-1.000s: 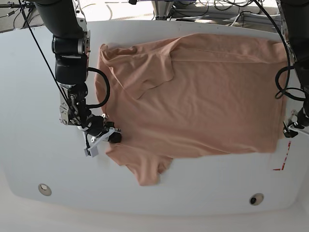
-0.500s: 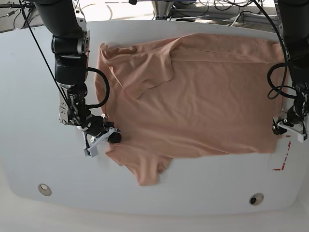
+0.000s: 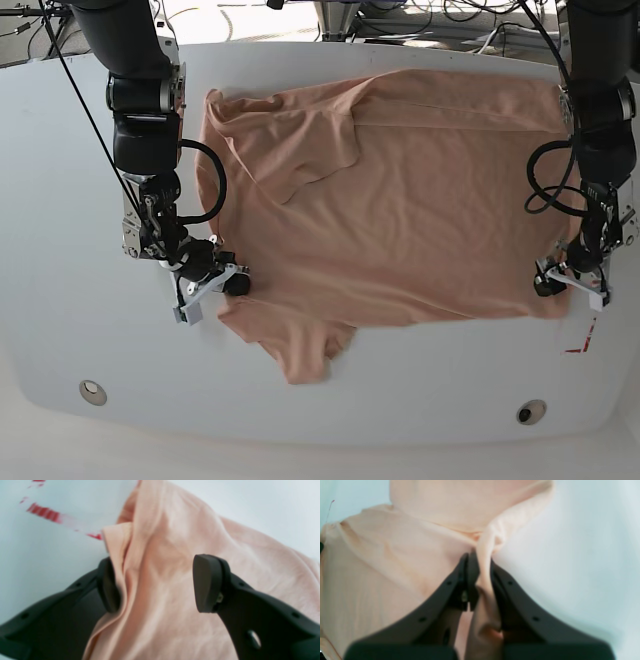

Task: Fold the T-shirt properly
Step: 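Grasp the hem corners with both grippers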

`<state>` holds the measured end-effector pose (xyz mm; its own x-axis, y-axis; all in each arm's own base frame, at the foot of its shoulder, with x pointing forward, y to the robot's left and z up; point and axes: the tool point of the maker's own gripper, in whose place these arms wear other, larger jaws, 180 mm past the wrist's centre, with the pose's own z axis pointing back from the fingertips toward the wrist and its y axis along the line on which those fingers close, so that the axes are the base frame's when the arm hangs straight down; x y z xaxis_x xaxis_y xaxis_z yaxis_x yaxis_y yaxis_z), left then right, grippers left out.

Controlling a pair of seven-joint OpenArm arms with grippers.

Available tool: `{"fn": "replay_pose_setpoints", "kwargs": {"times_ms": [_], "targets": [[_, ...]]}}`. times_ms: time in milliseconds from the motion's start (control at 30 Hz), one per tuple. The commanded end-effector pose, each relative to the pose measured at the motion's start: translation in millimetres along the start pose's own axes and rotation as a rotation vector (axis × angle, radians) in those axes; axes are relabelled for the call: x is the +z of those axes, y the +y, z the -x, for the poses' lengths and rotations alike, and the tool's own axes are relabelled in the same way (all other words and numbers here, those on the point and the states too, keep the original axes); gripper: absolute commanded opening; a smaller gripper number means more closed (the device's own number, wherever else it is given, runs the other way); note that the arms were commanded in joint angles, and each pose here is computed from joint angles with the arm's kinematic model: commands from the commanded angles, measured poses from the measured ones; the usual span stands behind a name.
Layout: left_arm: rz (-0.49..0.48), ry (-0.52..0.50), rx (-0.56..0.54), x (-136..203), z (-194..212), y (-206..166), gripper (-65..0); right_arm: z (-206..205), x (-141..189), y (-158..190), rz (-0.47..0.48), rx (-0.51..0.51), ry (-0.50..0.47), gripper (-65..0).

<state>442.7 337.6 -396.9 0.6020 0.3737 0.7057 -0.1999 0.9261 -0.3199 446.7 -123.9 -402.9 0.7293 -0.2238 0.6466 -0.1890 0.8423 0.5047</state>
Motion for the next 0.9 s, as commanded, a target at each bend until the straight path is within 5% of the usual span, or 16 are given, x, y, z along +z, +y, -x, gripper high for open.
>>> {"fn": "replay_pose_setpoints", "kwargs": {"times_ms": [0, 67, 233, 533, 867], "targets": [[0.007, -0.008, -0.010, 2, -12, -2, -27.5, -33, 8, 0, -0.007, 0.030, -0.069, -65.0], [0.006, -0.006, -0.010, 2, -11, -1, -33.3, -34, 10, -2, -0.002, 0.032, -0.070, -65.0], [-0.001, -0.008, -0.004, 1, -9, -2, -64.0, -34, 11, -4, 0.001, 0.034, -0.070, -65.0], [-0.025, -0.040, 0.007, -2, -15, -5, -65.0, -51, 17, 6, -0.011, 0.078, -0.109, -65.0], [0.079, -0.086, -0.140, 17, -60, -49, -65.0, -86, 52, 10, 0.024, 0.224, -0.111, -65.0]]}}
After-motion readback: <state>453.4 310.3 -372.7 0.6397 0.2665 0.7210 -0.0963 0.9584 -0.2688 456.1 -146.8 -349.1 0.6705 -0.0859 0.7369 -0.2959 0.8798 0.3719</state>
